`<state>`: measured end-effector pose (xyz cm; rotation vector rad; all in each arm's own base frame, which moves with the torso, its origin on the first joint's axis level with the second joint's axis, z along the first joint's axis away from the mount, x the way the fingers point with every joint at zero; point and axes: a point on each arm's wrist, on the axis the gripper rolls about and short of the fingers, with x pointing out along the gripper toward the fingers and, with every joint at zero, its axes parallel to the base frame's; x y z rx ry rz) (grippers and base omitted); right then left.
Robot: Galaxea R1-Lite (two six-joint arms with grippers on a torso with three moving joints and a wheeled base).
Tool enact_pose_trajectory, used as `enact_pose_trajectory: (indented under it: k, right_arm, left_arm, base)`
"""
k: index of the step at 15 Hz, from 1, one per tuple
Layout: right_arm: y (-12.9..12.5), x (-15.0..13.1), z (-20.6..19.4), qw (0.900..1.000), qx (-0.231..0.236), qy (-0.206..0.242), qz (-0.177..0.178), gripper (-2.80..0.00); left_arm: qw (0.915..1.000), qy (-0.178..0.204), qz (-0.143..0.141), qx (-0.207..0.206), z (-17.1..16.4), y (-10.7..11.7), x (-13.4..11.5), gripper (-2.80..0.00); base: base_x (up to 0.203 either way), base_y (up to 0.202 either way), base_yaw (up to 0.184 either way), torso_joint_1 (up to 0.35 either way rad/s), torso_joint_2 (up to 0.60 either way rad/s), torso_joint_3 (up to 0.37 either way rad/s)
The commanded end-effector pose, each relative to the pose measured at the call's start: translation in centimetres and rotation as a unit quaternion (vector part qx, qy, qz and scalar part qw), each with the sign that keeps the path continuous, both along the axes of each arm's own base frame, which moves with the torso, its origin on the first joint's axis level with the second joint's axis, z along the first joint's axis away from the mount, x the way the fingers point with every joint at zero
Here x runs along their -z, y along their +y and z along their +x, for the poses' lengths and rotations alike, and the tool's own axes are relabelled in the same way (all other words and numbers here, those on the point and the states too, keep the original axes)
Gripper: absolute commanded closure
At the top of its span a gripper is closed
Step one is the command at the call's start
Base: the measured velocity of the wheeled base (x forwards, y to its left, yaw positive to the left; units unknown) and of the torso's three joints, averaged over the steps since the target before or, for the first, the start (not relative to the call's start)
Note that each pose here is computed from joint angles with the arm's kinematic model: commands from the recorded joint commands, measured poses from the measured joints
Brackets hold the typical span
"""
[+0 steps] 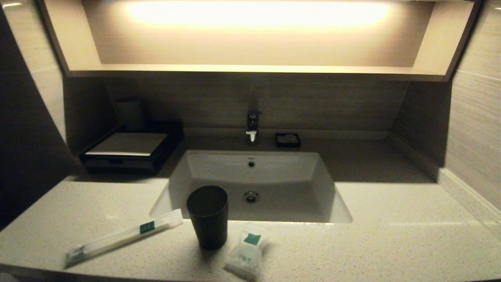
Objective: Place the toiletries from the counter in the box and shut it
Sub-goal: Open the drawer
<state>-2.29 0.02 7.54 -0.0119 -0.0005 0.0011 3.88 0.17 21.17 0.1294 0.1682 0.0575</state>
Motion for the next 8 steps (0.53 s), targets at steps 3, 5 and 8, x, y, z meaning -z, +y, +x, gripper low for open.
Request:
enact_pose_trajectory:
  k: [3,5,8]
  right_arm:
    - [0.0,0.0,0.0,1.000,0.000,0.001,0.000,0.00]
    - [0.0,0.0,0.0,1.000,0.000,0.001,0.000,0.00]
    - [0.0,0.0,0.0,1.000,0.000,0.001,0.000,0.00]
  left_arm:
    - [0.9998,0.018,0.000,0.000,0.9,0.0,0.3,0.00]
    - [0.9997,0.025,-0.001,0.000,1.1,0.0,0.7,0.00]
    - [0.9998,0.022,-0.001,-0.001,1.8,0.0,0.9,0.00]
  base:
    - [0.000,0.000,0.000,0.000,0.00,0.000]
    - [0.000,0.000,0.000,0.000,0.00,0.000]
    - [0.000,0.000,0.000,0.000,0.00,0.000]
